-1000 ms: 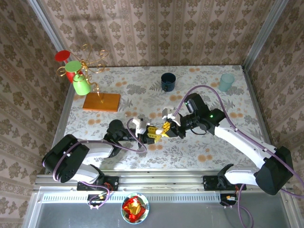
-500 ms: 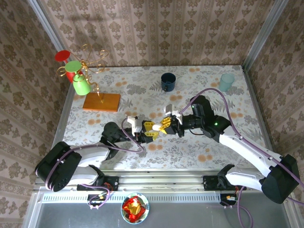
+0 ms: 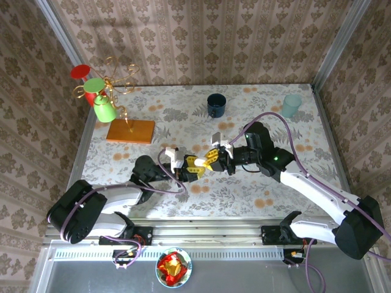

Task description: Insert the wireless bluetooth earbuds into the charging case

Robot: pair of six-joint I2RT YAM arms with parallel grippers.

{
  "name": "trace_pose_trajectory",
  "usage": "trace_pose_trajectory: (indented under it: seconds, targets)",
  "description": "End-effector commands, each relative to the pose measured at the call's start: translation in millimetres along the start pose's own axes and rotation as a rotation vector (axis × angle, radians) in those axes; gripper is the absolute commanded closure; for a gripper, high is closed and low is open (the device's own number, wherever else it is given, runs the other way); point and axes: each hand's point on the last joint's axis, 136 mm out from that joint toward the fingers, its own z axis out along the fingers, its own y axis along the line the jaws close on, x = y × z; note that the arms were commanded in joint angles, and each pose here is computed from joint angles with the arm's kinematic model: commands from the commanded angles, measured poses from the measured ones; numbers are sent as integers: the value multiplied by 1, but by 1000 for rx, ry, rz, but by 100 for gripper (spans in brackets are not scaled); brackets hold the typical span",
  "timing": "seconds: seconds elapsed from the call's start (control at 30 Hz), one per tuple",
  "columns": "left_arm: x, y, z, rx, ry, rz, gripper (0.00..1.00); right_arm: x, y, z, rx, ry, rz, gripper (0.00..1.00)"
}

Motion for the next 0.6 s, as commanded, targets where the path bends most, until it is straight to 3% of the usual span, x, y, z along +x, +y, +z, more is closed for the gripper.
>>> trace_pose_trajectory:
  seconds: [0.0, 0.17, 0.37, 0.4, 0.57]
  targets:
    - [-11, -3, 4, 21, -26, 10, 69, 2, 3, 0, -28, 15, -13, 89]
    - [-12, 1, 5, 5, -28, 7, 69, 5, 3, 2, -34, 22, -9, 89]
    - [-7, 4, 7, 5, -18, 4, 100, 3, 1, 1, -26, 17, -9, 88]
    - [-8, 4, 7, 8, -18, 5, 100, 2, 1, 2, -20, 14, -8, 87]
    - [-4, 2, 8, 22, -8, 7, 100, -2, -14, 0, 68, 0, 36, 67]
